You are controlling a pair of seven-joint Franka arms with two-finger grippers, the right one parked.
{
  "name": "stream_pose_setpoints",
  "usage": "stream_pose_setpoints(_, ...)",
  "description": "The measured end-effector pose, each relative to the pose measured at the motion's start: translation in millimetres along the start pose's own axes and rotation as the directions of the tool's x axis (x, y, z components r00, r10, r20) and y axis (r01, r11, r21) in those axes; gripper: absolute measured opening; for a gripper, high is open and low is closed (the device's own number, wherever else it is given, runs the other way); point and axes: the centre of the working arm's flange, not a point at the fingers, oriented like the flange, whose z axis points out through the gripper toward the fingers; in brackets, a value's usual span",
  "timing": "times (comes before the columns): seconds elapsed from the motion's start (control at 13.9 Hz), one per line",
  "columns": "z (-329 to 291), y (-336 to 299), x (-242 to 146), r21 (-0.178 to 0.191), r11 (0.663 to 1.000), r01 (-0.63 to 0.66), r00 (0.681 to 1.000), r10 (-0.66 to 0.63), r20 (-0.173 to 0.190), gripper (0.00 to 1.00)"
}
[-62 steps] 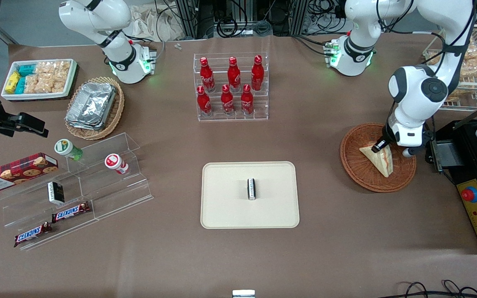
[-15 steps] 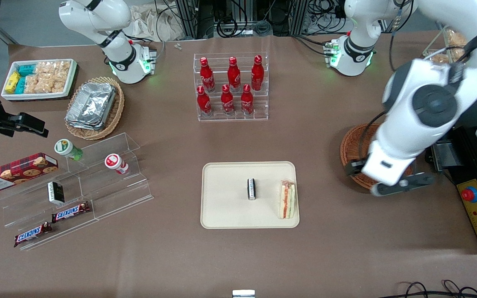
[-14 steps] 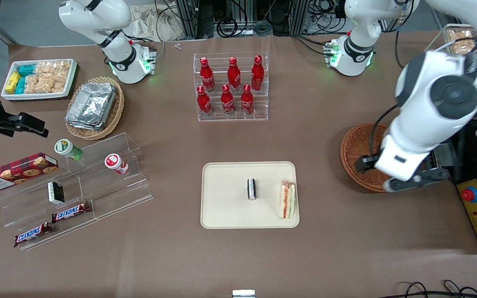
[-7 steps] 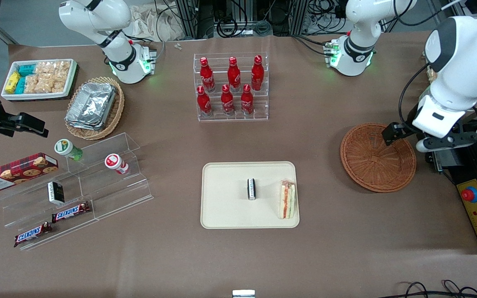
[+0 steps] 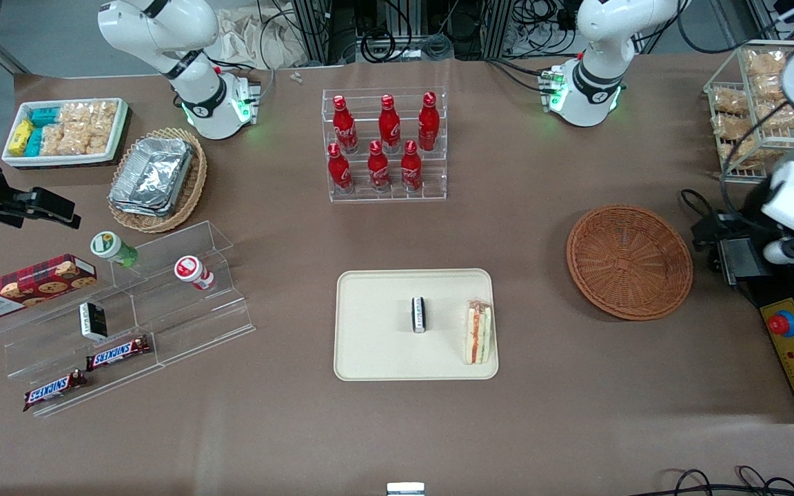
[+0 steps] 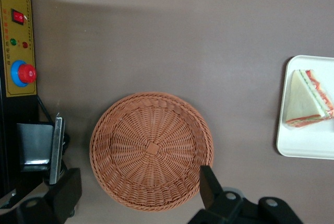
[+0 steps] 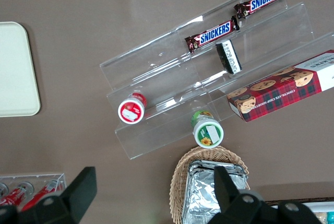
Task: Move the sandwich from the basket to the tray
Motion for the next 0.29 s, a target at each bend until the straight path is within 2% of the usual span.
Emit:
stream_pose_setpoints(0.07,-1,-8,13,-0.006,1.0,0.003,1.0,-0.003,0.021,1.0)
stream_pose_setpoints(0.29,-3,-24,41,0.065,0.998,-0.02,1.0,0.018,0.023,1.0)
